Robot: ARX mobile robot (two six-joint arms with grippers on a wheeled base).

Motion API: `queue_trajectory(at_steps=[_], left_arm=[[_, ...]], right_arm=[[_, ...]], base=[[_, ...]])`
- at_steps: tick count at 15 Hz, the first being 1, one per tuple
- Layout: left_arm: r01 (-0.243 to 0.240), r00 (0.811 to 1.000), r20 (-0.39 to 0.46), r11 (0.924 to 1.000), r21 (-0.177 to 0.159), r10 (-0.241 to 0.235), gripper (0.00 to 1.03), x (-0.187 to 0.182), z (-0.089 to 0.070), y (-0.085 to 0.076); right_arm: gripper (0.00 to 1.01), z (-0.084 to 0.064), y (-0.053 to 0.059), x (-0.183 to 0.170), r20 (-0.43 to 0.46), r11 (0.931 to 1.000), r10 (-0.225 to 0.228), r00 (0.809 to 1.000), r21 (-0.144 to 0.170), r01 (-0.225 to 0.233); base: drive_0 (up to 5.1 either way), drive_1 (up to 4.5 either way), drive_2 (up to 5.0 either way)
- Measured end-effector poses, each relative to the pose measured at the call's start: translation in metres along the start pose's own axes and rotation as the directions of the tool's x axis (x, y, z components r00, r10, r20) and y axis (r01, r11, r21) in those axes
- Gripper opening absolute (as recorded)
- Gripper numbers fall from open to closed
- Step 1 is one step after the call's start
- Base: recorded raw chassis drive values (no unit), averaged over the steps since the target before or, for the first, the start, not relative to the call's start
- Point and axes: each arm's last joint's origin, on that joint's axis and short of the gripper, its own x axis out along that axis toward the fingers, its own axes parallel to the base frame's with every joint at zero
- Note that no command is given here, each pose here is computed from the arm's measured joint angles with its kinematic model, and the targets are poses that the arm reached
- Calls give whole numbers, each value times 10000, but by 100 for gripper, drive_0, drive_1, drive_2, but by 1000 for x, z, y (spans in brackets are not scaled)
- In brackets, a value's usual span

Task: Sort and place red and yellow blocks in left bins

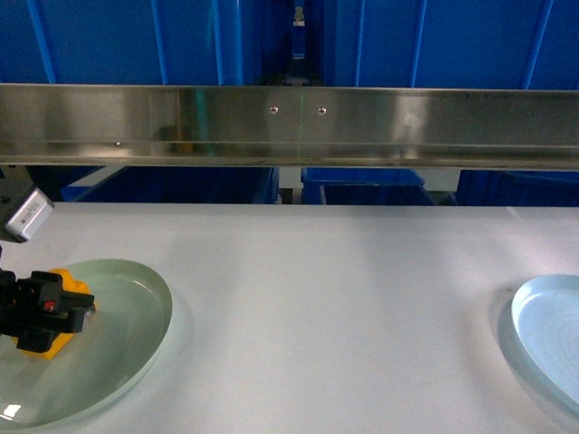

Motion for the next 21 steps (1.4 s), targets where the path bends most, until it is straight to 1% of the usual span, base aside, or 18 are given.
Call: queue_trajectory(at_steps=[1, 3, 4, 5, 6, 8, 10, 11, 13, 14, 17, 21], left_arm=[[-95, 9994, 328, 9999, -32, 96, 27, -5, 8, 3], [-305, 9929, 1148, 9995, -108, 316, 27, -18, 29, 7], [-466, 9857, 1610, 9986, -230, 497, 27, -31, 42, 11], [-483, 9804, 1887, 9977, -483, 566, 27, -45, 53, 13], [-563, 9733, 2187, 9964, -642, 690, 27, -58, 60, 14], [-856, 9493, 2949, 9923, -899, 1086, 27, -87, 72, 16], [-1045, 9285, 3445, 9877, -1166, 1389, 27, -114, 79, 16], [-1111, 9186, 3658, 9859, -1249, 1499, 27, -124, 83, 15], [-1116, 9026, 4013, 9850, -1314, 1557, 27, -135, 88, 9], [-1083, 8985, 4124, 9864, -1237, 1503, 27, -136, 90, 5], [-990, 8962, 4222, 9890, -1095, 1364, 27, -134, 92, 0], [-1028, 9070, 3966, 9877, -1180, 1418, 27, -126, 89, 4]], right_arm=[[28, 0, 0, 0, 0, 10000, 0, 10000, 0, 0], [28, 0, 0, 0, 0, 10000, 0, 10000, 0, 0], [28, 0, 0, 0, -4, 10000, 4, 10000, 0, -4], [28, 0, 0, 0, 0, 10000, 0, 10000, 0, 0], [28, 0, 0, 0, 0, 10000, 0, 10000, 0, 0], [28, 0, 0, 0, 0, 10000, 0, 10000, 0, 0], [28, 0, 0, 0, 0, 10000, 0, 10000, 0, 0], [28, 0, 0, 0, 0, 10000, 0, 10000, 0, 0], [28, 0, 0, 0, 0, 10000, 4, 10000, 0, -4], [28, 0, 0, 0, 4, 10000, 0, 10000, 0, 0], [28, 0, 0, 0, -4, 10000, 0, 10000, 0, 0], [28, 0, 0, 0, -4, 10000, 0, 10000, 0, 0]], base=[[0, 0, 0], [0, 0, 0], [0, 0, 0], [0, 0, 0], [0, 0, 0], [0, 0, 0], [0, 0, 0], [0, 0, 0], [0, 0, 0], [0, 0, 0], [0, 0, 0], [0, 0, 0]])
